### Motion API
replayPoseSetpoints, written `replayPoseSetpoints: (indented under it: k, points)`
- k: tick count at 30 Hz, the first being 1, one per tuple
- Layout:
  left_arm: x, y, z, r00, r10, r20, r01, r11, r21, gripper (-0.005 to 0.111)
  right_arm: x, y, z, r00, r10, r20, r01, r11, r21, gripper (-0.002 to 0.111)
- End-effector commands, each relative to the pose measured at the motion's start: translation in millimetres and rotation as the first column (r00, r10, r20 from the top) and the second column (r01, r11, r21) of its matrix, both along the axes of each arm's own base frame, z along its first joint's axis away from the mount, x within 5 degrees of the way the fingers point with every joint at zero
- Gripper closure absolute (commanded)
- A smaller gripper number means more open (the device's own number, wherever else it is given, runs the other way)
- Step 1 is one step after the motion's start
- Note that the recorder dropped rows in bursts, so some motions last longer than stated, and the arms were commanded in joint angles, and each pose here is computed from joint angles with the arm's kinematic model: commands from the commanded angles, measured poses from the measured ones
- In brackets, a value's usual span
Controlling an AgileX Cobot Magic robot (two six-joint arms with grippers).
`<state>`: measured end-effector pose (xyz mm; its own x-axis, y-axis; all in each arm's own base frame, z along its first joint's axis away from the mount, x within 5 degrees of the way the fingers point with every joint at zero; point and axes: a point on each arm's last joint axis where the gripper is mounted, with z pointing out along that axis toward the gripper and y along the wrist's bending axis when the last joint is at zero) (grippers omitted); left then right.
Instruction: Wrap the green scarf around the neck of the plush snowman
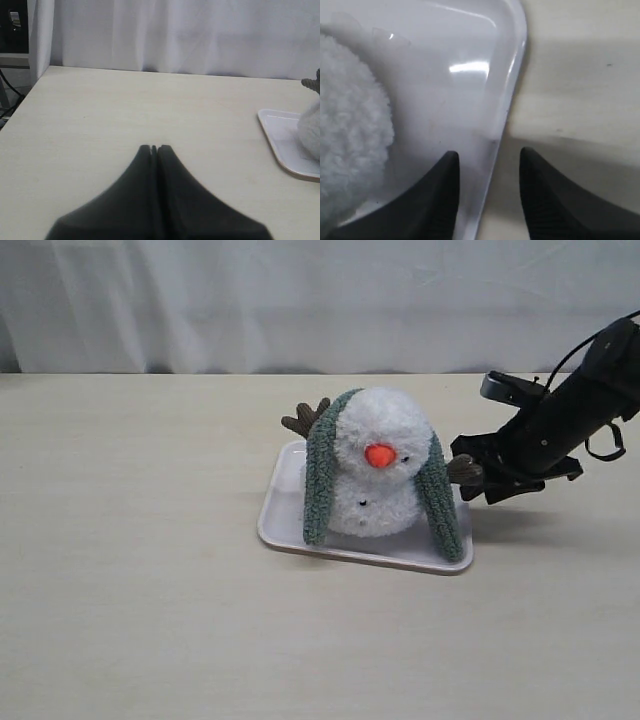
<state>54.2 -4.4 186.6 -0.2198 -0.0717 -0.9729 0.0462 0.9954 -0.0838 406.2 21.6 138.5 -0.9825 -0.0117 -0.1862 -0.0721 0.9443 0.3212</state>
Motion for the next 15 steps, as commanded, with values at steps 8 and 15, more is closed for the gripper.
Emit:
replayPoseSetpoints:
  k: [8, 15]
  points:
    - [-0.1, -0.4, -0.7, 1.0, -0.008, 0.002, 0.008, 1.0, -0.002, 0.107, -5.2, -2.4, -27.0, 0.993, -0.114, 0.039, 0.115, 0.993, -0.011, 0.07]
    - [-0.1, -0.4, -0.7, 1.0, -0.008, 0.002, 0.008, 1.0, -0.002, 0.107, -3.0, 1.2, -31.0, 0.994, -0.088, 0.058, 0.086, 0.996, 0.028, 0.07]
